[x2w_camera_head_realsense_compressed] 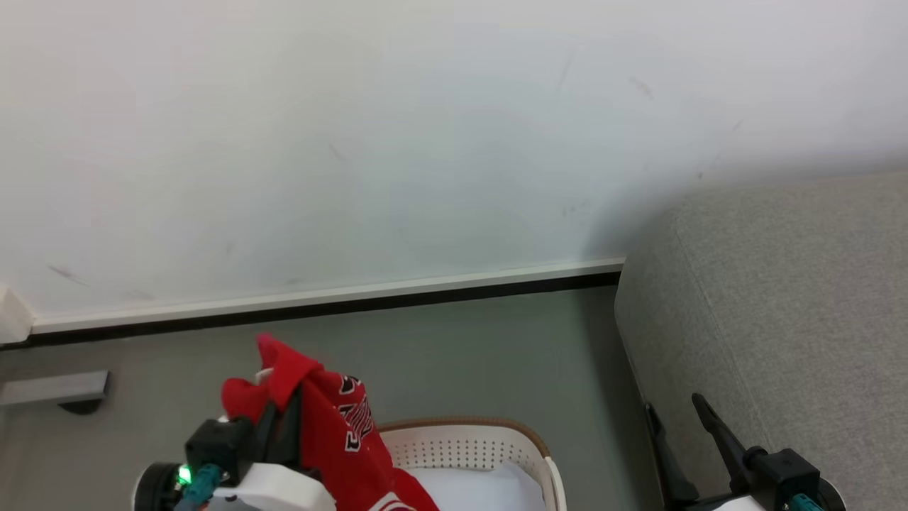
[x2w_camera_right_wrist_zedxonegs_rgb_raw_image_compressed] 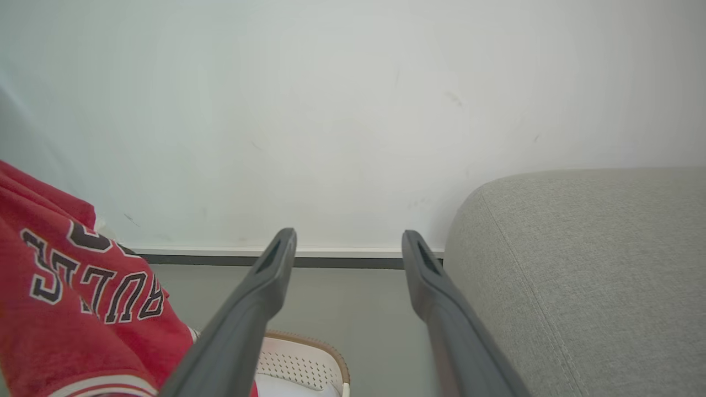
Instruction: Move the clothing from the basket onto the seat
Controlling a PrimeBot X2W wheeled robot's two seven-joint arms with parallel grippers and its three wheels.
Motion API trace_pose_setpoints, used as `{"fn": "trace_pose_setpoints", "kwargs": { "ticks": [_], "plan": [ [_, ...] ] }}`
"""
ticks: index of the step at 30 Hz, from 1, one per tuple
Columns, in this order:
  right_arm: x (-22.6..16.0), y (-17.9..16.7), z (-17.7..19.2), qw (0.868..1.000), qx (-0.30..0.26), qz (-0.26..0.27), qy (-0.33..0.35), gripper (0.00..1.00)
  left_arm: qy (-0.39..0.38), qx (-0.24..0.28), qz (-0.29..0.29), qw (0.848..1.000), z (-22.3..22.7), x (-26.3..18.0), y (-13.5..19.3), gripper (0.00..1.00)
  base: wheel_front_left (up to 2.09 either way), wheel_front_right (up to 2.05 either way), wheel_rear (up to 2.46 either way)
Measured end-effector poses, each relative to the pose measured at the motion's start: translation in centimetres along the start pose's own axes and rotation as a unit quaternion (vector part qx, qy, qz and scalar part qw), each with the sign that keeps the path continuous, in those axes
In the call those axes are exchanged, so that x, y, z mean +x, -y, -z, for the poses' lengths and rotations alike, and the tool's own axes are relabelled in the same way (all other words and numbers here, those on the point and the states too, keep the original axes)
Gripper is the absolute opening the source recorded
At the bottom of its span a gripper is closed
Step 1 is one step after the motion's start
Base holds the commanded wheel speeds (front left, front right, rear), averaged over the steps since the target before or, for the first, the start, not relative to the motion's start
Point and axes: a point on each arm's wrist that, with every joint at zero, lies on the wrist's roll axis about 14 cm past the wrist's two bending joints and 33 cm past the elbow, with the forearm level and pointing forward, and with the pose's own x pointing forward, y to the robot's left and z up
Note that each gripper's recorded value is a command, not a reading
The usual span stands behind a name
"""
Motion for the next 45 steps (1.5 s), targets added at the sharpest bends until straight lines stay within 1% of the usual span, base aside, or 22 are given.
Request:
{"fn": "trace_pose_setpoints", "kwargs": {
  "ticks": [3,8,15,19,22,25,29,34,37,41,45],
  "plan": [
    [-0.3,-0.2,-0.5,1.0,-0.002,-0.002,0.007,1.0,0.026,0.001,0.004,1.0,-2.4,-0.3,0.1,0.0,0.0,0.0,0.0],
    [-0.6,-0.3,-1.0,1.0,-0.003,-0.003,0.015,1.0,0.053,0.0,0.004,0.999,-5.0,-0.9,0.1,0.0,0.0,0.0,0.0],
    [-0.7,-0.7,-1.2,1.0,-0.017,-0.01,0.018,1.0,0.063,-0.001,0.001,0.998,-6.4,-1.5,-0.1,0.0,0.0,0.0,0.0],
    [-0.3,-2.5,-1.5,0.998,-0.037,-0.04,0.023,1.0,0.071,-0.008,0.009,0.997,-7.2,-1.8,0.4,0.0,0.0,0.0,0.0],
    [0.0,-5.3,-1.6,0.994,-0.058,-0.087,0.025,1.0,0.078,-0.014,0.021,0.997,-7.9,-1.9,1.0,0.0,0.0,0.0,0.0],
    [0.3,-9.3,-1.9,0.985,-0.072,-0.151,0.031,1.0,0.084,-0.016,0.032,0.996,-8.6,-2.0,1.7,0.0,0.0,0.0,0.0],
    [0.2,-14.0,-2.3,0.968,-0.09,-0.23,0.04,1.0,0.09,-0.019,0.045,0.995,-9.2,-2.0,2.4,0.0,0.0,0.0,0.0],
    [0.2,-18.3,-3.4,0.945,-0.109,-0.304,0.056,1.0,0.094,-0.021,0.069,0.993,-9.8,-1.9,3.8,0.0,0.0,0.0,0.0],
    [0.2,-19.8,-3.5,0.932,-0.123,-0.335,0.057,1.0,0.101,-0.024,0.09,0.991,-10.4,-2.0,5.0,0.0,0.0,0.0,0.0],
    [0.5,-20.8,-3.7,0.921,-0.143,-0.359,0.06,1.0,0.099,-0.027,0.121,0.987,-10.6,-2.4,6.7,0.0,0.0,0.0,0.0],
    [1.0,-20.6,-3.9,0.916,-0.161,-0.362,0.06,1.0,0.1,-0.031,0.146,0.984,-11.0,-2.9,8.0,0.0,0.0,0.0,0.0]
  ]
}}
